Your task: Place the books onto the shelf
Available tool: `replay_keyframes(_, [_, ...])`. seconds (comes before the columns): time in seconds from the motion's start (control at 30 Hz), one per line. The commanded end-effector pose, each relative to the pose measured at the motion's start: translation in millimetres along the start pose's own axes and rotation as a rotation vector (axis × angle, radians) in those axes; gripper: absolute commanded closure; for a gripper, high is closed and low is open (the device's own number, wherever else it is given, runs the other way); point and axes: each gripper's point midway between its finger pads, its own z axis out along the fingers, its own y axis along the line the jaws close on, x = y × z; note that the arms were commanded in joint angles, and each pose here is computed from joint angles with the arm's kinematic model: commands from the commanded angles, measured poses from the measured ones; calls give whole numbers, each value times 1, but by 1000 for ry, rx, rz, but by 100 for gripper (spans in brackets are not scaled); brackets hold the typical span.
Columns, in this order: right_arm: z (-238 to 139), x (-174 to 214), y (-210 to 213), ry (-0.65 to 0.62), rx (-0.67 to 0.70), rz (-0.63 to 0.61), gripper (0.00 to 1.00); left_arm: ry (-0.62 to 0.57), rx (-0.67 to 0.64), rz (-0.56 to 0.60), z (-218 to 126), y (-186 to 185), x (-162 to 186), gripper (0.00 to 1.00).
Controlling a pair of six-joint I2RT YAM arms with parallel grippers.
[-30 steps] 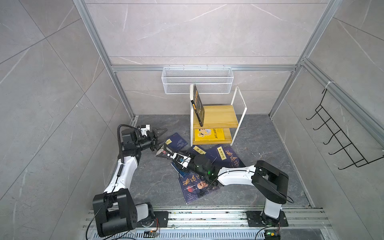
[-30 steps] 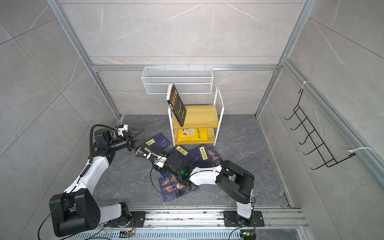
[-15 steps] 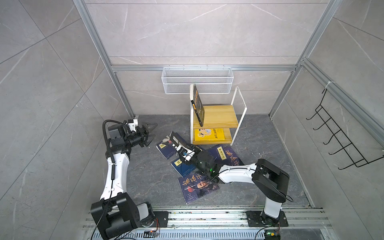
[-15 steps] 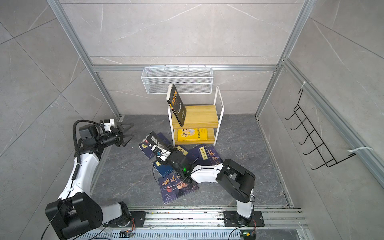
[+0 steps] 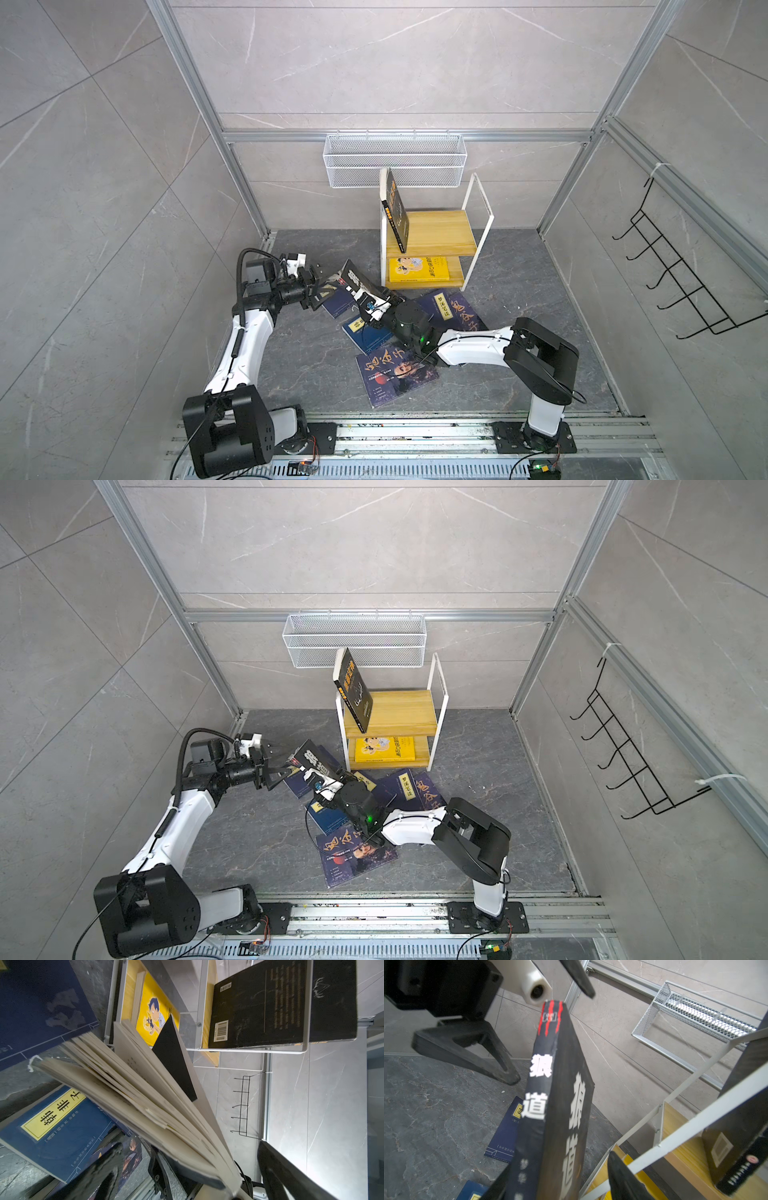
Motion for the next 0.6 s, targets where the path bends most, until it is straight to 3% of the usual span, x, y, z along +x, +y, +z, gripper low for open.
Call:
replay_keyframes(0.0, [-13, -69, -13, -201, 14, 11, 100, 15, 60, 11, 6, -12, -11, 0])
replay_keyframes(0.13, [-19, -75, 0, -226, -35, -19, 100, 60, 68, -15, 16, -6, -10, 11])
replay_keyframes(0.3, [-15, -74, 3, -209, -35, -54, 100, 125, 101, 61, 27, -18, 13, 37])
replay_keyframes(0.57, [-11, -69, 1, -183, -15, -99, 100, 110, 97, 80, 23, -20, 13, 99])
